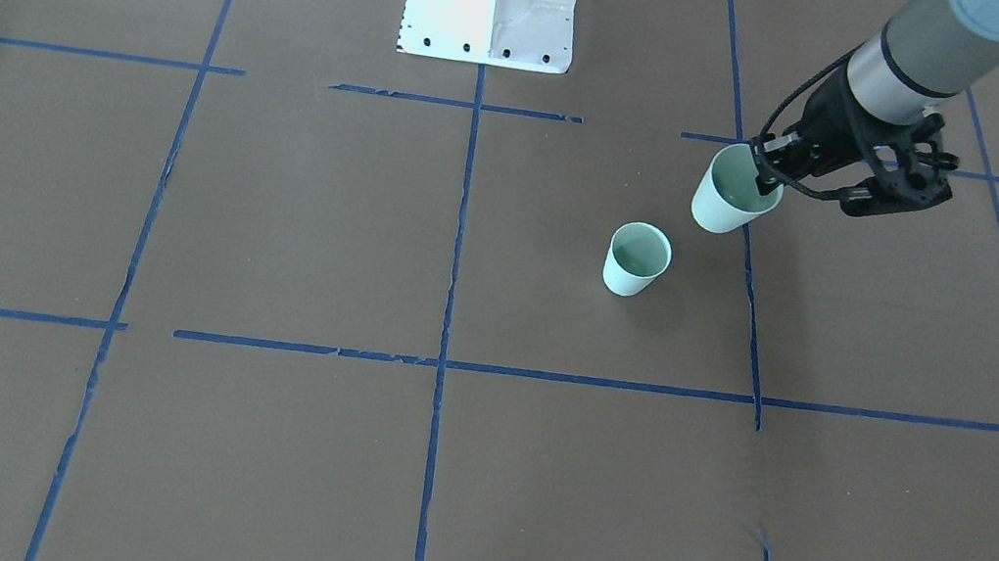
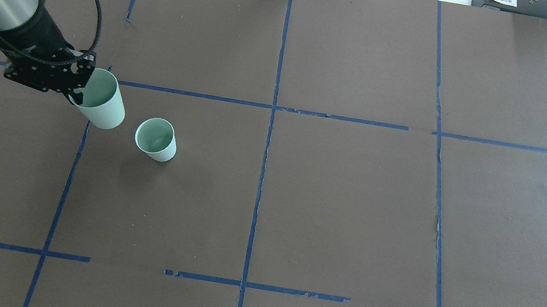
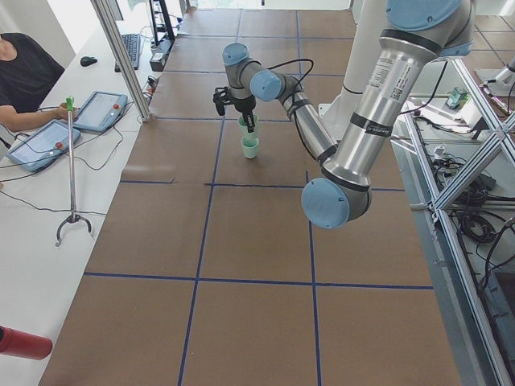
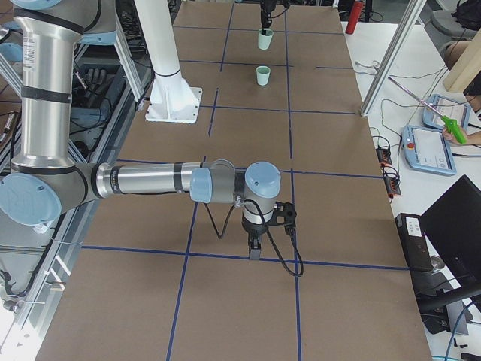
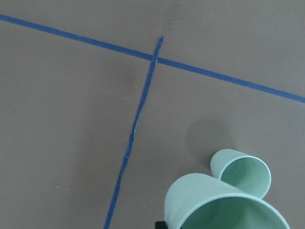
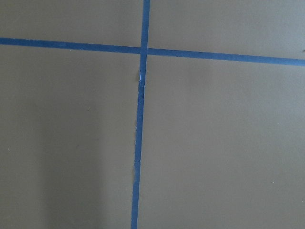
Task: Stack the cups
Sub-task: 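Lift the grasped cup with the left gripper and carry it over the other cup, then lower the held cup into the other green cup with the left gripper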
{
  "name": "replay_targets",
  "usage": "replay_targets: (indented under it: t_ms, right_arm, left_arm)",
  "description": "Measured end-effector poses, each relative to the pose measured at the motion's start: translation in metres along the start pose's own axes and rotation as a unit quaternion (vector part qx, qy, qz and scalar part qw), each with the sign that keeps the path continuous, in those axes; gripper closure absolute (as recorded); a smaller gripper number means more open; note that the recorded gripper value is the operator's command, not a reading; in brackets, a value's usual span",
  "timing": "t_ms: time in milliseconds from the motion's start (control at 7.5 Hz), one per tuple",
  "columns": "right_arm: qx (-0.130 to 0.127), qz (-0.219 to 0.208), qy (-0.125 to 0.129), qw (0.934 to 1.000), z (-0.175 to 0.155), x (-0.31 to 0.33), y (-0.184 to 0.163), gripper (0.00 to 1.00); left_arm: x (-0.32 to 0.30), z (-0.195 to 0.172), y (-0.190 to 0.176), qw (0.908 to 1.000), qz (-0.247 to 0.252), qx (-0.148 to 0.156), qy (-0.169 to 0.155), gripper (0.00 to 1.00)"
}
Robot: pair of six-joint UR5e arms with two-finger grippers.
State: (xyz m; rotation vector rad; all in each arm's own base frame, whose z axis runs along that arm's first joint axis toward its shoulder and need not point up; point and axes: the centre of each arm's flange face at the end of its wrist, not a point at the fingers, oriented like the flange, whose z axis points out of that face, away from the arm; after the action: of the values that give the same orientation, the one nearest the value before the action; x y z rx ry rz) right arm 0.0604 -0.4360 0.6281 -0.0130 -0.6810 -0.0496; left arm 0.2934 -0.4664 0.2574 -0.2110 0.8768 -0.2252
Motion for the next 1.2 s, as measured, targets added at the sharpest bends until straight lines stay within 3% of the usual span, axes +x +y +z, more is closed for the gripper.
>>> replay_targets:
  t_ms: [533,1200]
  right_arm:
    - [0.000,0.000,0.000,1.0000,0.000,0.000,0.000,0.00]
    - [0.000,0.000,0.000,1.0000,0.000,0.000,0.000,0.00]
  left_arm:
    - [0.020,0.052,-0.010,0.9998,-0.009,-0.008,0.018,1.00]
    - [0.022,0.073,-0.015,0.9997,0.001,-0.011,0.023,1.00]
